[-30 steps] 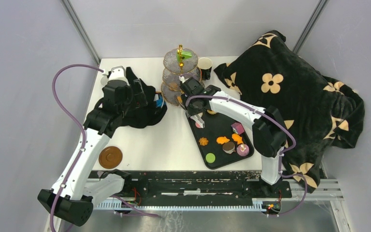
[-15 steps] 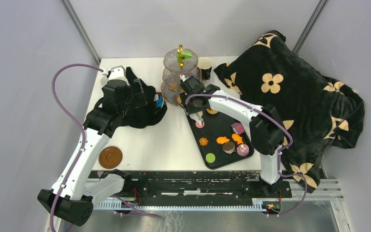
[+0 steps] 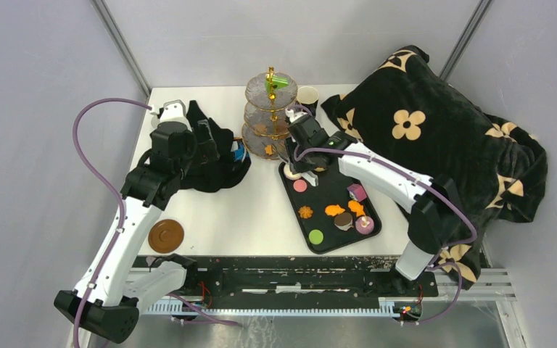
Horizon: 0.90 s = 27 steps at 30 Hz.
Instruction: Serve the afternoon tea
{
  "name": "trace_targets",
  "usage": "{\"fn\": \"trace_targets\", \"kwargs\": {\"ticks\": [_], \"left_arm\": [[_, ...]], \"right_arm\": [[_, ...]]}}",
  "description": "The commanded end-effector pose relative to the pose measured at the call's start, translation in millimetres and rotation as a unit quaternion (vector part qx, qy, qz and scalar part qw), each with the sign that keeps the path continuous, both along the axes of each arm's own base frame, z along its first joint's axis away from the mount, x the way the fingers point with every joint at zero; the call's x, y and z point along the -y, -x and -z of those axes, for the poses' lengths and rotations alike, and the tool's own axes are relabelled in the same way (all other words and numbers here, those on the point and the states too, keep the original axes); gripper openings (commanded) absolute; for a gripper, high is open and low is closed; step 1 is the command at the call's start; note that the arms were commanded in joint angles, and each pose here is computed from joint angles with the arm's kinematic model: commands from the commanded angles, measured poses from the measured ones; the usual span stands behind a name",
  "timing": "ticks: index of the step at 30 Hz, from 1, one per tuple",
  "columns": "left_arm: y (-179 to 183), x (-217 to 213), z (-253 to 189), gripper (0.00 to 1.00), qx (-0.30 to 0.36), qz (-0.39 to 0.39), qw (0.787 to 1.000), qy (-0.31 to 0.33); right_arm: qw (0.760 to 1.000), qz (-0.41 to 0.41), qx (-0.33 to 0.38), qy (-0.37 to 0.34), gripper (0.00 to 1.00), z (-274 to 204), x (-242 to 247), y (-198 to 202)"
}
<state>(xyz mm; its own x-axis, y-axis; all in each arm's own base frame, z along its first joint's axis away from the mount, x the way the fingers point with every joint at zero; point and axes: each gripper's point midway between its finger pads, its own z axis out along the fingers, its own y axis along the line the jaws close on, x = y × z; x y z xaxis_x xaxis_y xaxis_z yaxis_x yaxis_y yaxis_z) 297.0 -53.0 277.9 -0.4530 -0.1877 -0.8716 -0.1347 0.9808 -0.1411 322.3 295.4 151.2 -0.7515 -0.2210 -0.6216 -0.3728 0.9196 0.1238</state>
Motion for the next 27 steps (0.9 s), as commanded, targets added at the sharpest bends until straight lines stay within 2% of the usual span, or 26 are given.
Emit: {"fn": "trace_targets", "kwargs": {"ticks": [1, 9, 17, 22, 27], "left_arm": [[4, -3, -29, 1.00, 0.037, -0.002, 0.999, 0.010], [3, 1, -30, 1.00, 0.037, 0.008, 0.999, 0.016], [-5, 8, -30, 1.00, 0.039, 0.017, 0.999, 0.022], [-10, 15, -31, 1.00, 0.043, 0.026, 0.998, 0.036], [-12, 18, -28, 1.00, 0.040, 0.029, 0.998, 0.040]], "right_arm": [[0.999, 0.010, 0.029, -0.033, 0.38, -28, 10, 11], [0.999, 0.036, 0.022, 0.007, 0.21, -33, 81, 68], [0.995, 0.029, -0.051, 0.084, 0.02, -34, 159, 148], [0.989, 0.032, -0.104, 0.095, 0.01, -24, 189, 194], [0.986, 0.009, -0.151, 0.073, 0.01, -20, 185, 218]]}}
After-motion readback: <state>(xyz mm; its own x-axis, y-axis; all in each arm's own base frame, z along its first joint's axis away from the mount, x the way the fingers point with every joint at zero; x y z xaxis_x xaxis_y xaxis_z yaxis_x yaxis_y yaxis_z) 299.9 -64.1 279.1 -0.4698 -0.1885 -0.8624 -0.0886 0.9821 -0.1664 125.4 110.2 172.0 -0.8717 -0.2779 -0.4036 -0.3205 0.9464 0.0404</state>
